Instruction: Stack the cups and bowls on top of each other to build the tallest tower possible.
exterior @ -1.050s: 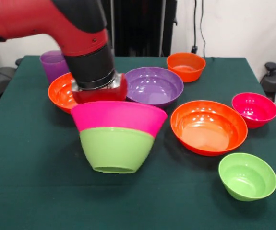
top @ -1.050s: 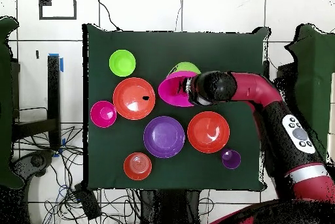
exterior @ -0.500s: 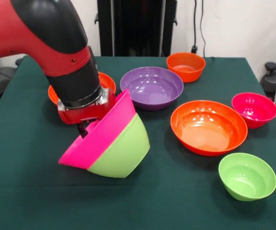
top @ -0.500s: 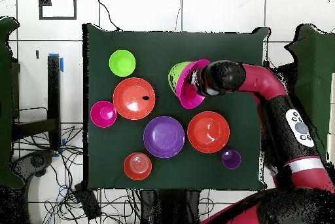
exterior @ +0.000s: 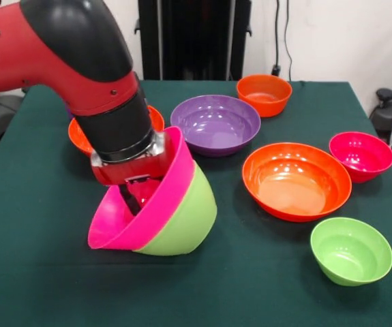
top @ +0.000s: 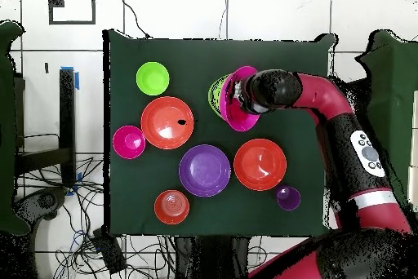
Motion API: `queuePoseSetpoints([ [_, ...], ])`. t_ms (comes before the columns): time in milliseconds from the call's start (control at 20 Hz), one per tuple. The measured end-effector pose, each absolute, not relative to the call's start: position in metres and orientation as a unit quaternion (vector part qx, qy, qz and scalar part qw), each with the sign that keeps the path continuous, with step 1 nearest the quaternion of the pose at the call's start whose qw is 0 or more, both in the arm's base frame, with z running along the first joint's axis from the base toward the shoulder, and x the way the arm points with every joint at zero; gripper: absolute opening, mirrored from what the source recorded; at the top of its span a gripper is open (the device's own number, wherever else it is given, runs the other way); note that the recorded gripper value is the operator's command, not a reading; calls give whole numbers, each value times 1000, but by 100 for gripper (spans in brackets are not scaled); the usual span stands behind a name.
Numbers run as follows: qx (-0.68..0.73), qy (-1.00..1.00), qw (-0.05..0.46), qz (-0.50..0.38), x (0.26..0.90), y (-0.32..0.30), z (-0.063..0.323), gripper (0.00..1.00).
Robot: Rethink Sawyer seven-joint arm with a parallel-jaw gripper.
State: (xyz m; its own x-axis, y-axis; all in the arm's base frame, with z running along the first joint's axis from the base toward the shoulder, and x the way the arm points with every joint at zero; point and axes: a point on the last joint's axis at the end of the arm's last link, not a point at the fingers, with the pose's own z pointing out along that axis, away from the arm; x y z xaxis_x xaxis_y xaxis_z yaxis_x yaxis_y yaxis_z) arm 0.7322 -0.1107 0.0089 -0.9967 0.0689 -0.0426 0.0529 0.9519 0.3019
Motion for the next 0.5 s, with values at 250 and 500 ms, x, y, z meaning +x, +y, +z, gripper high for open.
queuePoseSetpoints([
  [250,14,986,27,166,738,-79,8,100],
  [500,-15,984,25,173,743,-34,7,100],
])
